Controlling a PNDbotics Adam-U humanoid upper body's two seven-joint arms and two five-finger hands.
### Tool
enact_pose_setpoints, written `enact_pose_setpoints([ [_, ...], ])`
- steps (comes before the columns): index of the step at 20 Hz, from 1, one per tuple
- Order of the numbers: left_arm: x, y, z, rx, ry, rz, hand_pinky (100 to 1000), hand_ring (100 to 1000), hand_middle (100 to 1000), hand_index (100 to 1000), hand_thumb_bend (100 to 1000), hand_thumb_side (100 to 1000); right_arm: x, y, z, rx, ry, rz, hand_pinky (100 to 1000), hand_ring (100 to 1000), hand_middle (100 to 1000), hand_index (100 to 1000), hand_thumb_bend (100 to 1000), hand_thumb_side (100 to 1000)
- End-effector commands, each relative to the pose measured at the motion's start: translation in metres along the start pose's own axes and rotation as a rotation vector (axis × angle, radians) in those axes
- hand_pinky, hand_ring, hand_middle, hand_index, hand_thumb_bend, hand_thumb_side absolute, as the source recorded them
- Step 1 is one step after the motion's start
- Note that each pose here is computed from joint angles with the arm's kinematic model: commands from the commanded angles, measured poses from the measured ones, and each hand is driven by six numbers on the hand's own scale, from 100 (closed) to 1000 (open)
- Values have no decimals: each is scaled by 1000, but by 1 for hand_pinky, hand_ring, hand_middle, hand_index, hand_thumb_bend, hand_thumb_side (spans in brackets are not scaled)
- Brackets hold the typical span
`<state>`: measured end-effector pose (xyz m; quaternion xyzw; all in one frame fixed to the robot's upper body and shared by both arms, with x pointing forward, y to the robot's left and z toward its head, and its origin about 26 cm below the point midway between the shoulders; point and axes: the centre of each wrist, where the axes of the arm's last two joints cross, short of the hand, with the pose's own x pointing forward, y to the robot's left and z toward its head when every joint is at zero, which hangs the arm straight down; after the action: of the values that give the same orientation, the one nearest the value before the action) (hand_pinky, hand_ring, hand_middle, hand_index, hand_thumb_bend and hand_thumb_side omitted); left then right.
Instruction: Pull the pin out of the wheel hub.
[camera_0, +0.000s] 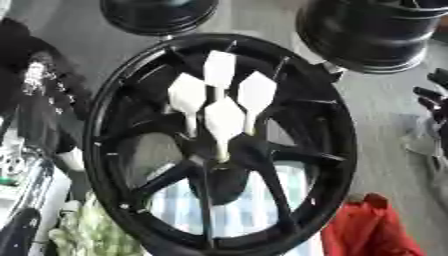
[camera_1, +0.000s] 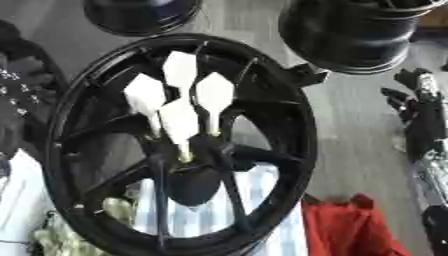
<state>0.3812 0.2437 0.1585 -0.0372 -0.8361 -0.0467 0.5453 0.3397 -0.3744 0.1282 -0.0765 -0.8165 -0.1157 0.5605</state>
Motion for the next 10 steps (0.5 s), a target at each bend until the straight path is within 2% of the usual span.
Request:
enact_pose_setpoints([
  [1,12,2,-5,-12,-40,-18,693,769,774,789,133,860,15,-4,-7,7,-47,14,918,765,849,834,100,793],
  [10,11,2,-5,-11,-40,-18,692,769,774,788,133,861,16,-3,-8,14,-45,16,918,765,849,833,100,791],
])
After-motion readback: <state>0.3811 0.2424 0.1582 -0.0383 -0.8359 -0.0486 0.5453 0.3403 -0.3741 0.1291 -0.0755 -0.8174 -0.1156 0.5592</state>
